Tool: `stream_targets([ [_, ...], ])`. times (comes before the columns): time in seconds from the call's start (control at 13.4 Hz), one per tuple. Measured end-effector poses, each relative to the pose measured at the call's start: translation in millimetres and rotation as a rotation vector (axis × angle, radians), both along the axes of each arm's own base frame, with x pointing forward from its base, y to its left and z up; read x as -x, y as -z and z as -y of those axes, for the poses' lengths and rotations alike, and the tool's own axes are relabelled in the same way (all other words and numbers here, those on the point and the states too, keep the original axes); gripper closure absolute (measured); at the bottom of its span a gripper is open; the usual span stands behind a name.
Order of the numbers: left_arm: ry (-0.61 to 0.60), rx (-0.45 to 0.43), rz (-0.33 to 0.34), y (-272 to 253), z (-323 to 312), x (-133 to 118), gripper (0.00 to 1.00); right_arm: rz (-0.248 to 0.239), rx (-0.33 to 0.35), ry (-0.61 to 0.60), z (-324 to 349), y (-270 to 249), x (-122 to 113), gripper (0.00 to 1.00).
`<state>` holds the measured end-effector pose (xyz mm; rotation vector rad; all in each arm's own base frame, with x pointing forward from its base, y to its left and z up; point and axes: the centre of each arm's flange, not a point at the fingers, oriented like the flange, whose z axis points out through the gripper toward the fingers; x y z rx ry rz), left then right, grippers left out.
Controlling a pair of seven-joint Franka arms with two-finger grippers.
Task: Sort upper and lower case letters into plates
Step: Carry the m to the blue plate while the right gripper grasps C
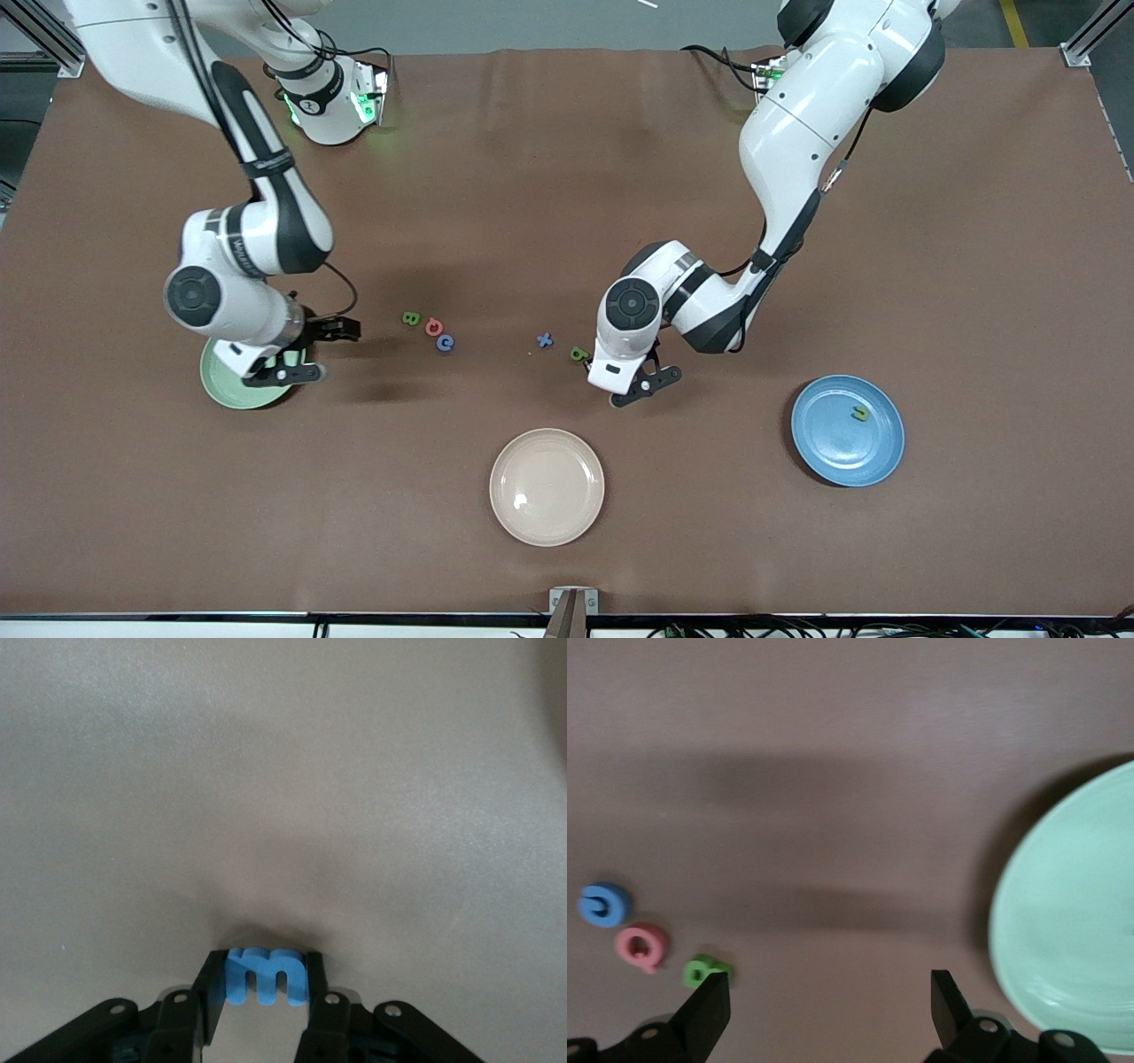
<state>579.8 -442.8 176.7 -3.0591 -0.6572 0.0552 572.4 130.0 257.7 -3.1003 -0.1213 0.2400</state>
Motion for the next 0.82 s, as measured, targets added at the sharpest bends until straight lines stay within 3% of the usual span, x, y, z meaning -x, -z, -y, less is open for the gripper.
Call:
stream_targets([
  [0.22, -0.022, -0.014, 0.019, -9, -14, -15, 0.6, 0.023, -0.015, 0.0, -69, -4, 11, 0.0],
  [0.59, -0.16, -0.086, 0.066, -87, -121, -83, 0.6, 0.059, -0.05, -0.037, -125, 47, 20, 0.0],
  [0.82, -0.161, -0.14, 0.008, -103, -212, -110, 0.6, 0.065, -0.048, -0.057, -140, 69, 20, 0.0],
])
